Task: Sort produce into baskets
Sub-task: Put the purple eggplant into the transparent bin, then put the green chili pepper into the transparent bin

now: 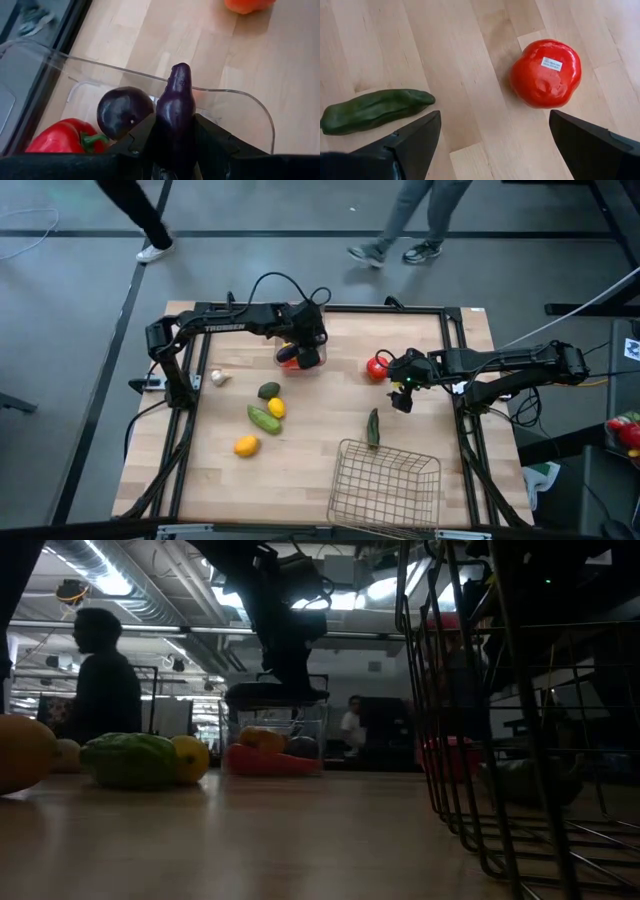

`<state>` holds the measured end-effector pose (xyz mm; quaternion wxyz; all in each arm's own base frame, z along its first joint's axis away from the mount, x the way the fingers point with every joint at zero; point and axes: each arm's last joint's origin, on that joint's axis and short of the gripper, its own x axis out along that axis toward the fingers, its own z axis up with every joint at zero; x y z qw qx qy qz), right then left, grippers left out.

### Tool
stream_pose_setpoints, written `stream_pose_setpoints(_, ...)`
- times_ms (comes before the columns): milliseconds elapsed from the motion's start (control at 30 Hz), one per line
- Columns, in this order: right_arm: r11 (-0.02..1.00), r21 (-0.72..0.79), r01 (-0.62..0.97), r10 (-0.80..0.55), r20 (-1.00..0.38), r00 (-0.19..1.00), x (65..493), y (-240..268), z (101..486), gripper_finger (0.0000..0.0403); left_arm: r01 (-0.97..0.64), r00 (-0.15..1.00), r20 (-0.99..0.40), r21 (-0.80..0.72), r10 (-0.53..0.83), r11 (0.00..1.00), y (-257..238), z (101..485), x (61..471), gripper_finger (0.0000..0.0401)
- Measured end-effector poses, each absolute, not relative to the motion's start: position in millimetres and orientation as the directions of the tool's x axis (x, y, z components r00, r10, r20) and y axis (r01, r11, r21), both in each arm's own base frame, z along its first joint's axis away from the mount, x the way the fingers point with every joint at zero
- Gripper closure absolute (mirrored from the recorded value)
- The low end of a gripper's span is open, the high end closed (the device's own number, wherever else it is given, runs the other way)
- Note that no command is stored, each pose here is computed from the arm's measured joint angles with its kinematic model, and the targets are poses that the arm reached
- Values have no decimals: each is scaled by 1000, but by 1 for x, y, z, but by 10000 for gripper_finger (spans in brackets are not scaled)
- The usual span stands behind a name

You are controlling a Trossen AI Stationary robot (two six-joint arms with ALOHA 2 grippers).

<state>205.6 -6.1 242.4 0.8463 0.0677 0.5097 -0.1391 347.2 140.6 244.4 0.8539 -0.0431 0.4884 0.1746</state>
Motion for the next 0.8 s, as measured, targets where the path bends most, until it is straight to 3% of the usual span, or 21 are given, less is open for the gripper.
stream_pose_setpoints(167, 952, -26, 304, -166, -880, 445, 206, -6, 243, 35, -349, 462, -849, 91, 256, 933, 141, 244, 347, 282)
stream_pose_setpoints(533, 952, -26, 304, -166, -880, 445, 206, -6, 243, 35, -341, 461, -849, 97, 256, 935, 141, 244, 347, 195)
stream_pose_setpoints(800, 944, 72, 322, -86, -889, 450, 206, -4, 242, 35, -341, 461, -849, 97, 256, 935, 141, 244, 347, 185)
